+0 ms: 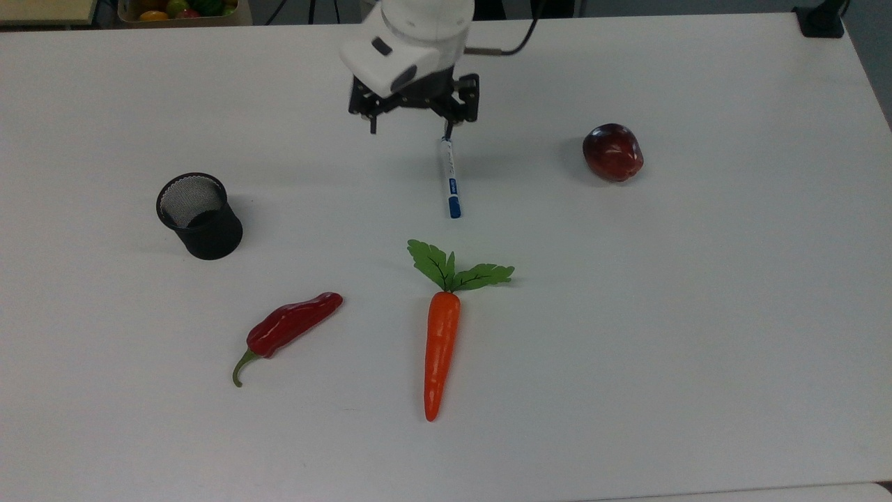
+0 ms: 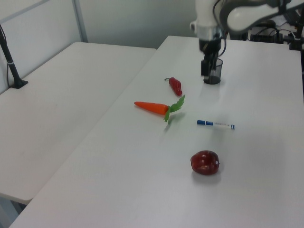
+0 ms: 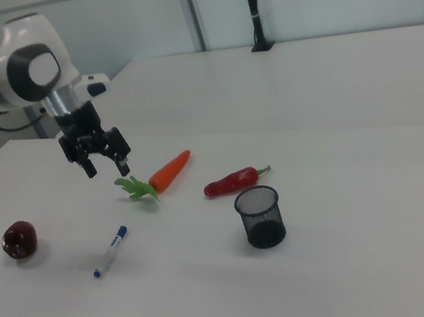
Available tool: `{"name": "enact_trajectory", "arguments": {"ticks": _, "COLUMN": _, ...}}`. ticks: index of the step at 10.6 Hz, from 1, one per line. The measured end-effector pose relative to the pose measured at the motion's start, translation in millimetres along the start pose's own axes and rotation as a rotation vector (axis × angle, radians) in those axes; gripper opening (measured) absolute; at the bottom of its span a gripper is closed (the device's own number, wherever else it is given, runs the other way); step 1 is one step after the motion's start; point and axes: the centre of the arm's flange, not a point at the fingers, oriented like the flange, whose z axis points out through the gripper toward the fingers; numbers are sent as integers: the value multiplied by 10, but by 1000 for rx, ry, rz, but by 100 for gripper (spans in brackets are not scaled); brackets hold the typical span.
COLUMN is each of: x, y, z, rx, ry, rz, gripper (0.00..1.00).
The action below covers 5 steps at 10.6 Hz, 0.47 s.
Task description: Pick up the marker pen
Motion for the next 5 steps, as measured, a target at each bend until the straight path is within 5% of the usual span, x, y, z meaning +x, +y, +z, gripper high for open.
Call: {"name": "enact_trajectory", "arguments": {"ticks": 5, "x": -495, "y": 672, "z": -792, "rx": -13, "ry": 2, "rz": 17, "gripper": 100}}
